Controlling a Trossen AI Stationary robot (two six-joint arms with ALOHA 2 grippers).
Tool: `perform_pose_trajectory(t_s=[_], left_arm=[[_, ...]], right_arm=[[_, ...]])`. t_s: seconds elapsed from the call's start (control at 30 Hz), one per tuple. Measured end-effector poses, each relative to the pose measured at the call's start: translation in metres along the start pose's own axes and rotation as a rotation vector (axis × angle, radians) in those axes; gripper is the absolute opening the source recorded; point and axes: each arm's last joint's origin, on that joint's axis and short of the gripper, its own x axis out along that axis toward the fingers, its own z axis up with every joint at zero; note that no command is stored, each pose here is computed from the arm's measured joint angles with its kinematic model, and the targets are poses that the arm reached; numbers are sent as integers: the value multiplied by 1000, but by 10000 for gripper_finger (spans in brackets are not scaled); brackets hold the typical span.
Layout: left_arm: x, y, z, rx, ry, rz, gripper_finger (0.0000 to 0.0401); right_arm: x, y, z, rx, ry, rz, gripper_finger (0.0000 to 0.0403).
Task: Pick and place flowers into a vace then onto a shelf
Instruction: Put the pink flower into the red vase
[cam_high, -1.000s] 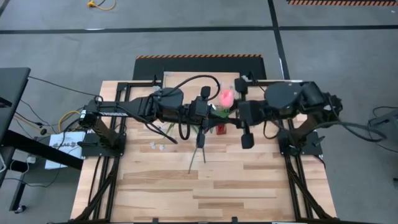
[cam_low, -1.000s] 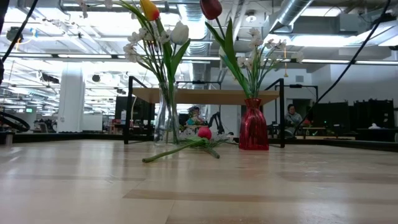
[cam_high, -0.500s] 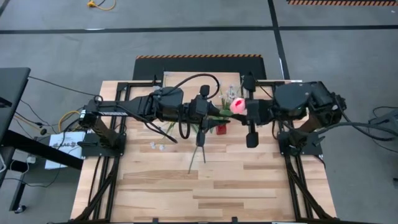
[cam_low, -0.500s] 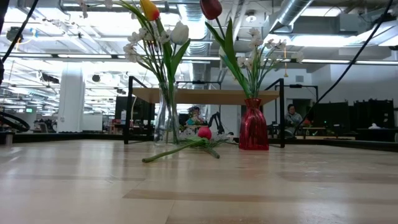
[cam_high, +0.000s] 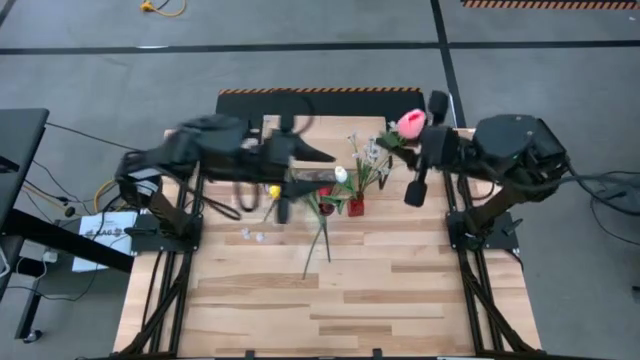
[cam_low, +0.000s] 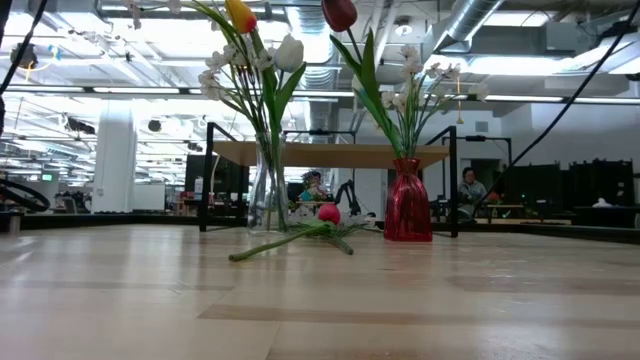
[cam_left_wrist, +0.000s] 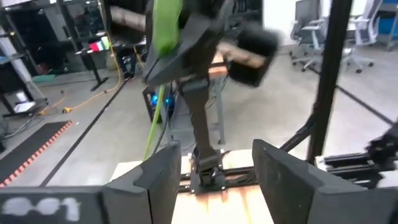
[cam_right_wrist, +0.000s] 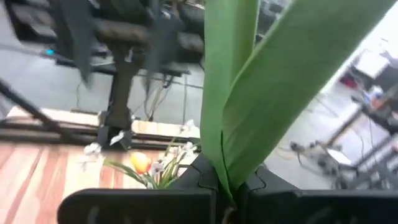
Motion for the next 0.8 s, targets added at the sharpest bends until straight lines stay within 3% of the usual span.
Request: perform_pose_trajectory(t_s=[0.23,0.47,0.6,0.8], left_arm=[[-85,9,25,-14,-127,3,192],[-161,18,40,-37,-254,-39,193],[-187,22,37,-38,-250,-64,193],[-194,22,31,-42,-189,-90,193]], right_arm=[[2,2,-12,213,98,-137,0],[35,37,-29,328,113,-245,0],[50,55,-51,383,92,-293,0],[51,67,-100,447,-3,-295,0]])
